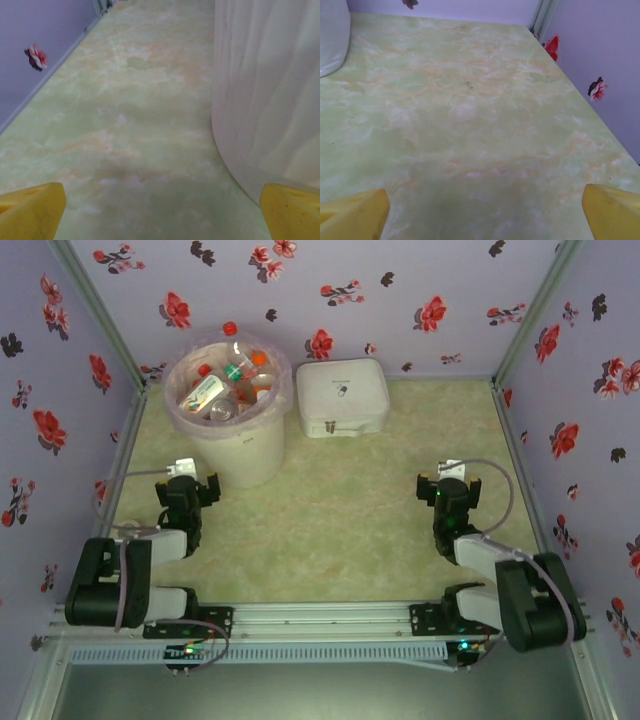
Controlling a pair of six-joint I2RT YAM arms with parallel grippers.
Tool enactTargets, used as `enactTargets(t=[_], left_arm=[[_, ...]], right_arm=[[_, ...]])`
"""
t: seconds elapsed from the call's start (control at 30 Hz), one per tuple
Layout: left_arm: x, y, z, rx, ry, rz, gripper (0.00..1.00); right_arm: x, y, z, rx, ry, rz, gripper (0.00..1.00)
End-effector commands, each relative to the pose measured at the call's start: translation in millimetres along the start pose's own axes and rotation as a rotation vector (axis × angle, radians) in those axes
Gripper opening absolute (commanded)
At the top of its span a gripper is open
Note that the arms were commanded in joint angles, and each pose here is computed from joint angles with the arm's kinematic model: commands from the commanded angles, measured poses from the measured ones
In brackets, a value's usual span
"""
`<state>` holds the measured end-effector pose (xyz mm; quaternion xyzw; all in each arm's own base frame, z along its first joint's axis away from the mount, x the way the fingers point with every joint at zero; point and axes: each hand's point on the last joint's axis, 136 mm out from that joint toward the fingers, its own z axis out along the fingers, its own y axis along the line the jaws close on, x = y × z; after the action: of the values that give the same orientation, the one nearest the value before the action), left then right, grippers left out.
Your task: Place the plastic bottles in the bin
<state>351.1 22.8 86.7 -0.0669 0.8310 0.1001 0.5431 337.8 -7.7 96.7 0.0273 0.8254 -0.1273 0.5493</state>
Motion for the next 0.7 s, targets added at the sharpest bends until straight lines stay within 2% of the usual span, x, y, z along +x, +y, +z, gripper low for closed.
enactTargets(t=[0.0,0.03,0.13,0.27,0.3,0.4,0.5,0.53,0.67], left_arm=[[-35.4,3.5,11.6,0.016,-0.160,-0.018,1.00],[-33.0,1.2,14.8,0.034,-0.155,-0.018,1.00],[-23.4,-4.7,19.1,0.064,-0.128,-0.002,1.00],[-16.7,-7.6,22.7,0.075,-0.115,0.010,1.00],[-27.9,-7.9,25.4,0.072,-0.136,0.000,1.00],[-27.6,-6.2,27.1,0.062,-0.132,-0.002,1.00],[-28.1,-4.6,31.6,0.049,-0.109,-0.007,1.00],[-27.6,-4.7,33.8,0.047,-0.096,-0.007,1.00],[-27.7,-4.3,35.0,0.045,-0.089,-0.006,1.00]], right_arm=[[-28.5,1.9,13.4,0.012,-0.093,-0.002,0.99],[-29.2,5.9,17.3,-0.006,-0.055,-0.005,0.99],[-33.1,7.5,19.9,-0.021,-0.070,0.021,0.99],[-33.5,12.7,20.4,-0.093,-0.136,0.106,0.99],[-26.1,13.8,24.5,-0.093,-0.141,0.106,0.99],[-17.9,0.1,35.3,-0.052,-0.177,0.175,0.99],[-13.8,7.0,39.3,-0.090,-0.091,0.153,0.99],[-15.9,9.5,41.0,-0.101,-0.103,0.148,0.99],[-13.8,-2.8,47.7,-0.020,-0.061,0.174,0.99]])
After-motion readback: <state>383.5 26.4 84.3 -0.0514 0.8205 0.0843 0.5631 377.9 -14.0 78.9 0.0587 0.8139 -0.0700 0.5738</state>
